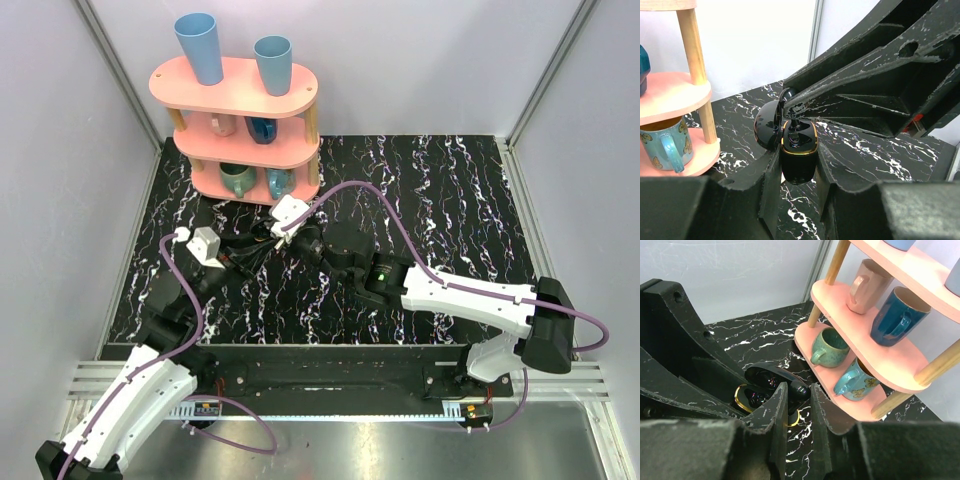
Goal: Insert the wireless bluetooth earbuds into the charging case
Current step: Insert the right earbud into the right side groove of the charging case.
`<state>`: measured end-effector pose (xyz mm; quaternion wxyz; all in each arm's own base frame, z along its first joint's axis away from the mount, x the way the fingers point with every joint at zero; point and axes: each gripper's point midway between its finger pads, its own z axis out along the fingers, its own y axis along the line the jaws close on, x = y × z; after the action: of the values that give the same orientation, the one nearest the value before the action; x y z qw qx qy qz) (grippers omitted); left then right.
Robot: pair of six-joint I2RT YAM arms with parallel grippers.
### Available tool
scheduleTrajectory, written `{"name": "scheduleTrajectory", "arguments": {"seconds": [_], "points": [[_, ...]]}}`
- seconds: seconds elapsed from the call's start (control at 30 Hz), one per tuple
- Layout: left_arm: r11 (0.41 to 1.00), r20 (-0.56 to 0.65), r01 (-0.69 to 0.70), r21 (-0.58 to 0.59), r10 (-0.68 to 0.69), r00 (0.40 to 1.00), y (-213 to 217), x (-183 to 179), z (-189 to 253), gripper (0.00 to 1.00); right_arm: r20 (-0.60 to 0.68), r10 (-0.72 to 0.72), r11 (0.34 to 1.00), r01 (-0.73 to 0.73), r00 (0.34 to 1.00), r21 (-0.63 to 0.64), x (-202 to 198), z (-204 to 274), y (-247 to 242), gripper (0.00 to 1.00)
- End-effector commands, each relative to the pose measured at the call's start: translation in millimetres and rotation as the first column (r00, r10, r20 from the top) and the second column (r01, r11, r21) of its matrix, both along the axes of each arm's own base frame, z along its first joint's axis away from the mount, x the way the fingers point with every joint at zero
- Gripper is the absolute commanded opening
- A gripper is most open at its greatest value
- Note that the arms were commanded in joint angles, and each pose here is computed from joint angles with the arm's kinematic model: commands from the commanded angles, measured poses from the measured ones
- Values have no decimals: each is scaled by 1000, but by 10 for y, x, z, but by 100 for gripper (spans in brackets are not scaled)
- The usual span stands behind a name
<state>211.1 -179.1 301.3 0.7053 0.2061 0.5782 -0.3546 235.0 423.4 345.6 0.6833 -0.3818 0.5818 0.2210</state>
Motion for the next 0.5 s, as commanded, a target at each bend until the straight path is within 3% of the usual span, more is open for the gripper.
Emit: {"name": "scheduleTrajectory", "arguments": {"seconds": [0.0, 0.27, 0.47], "points": [[998, 106, -2, -65, 9, 994, 51, -76, 377, 0, 34, -29, 999, 28, 999, 33, 21, 201, -57, 18], [997, 119, -9, -72, 18, 993, 75, -94, 393, 0, 7, -7, 1000, 7, 1000, 27, -14, 125, -31, 19], [997, 122, -19, -79, 29, 992, 93, -89, 406, 0, -47, 89, 995, -87, 995, 42, -187, 71, 45, 20]]}}
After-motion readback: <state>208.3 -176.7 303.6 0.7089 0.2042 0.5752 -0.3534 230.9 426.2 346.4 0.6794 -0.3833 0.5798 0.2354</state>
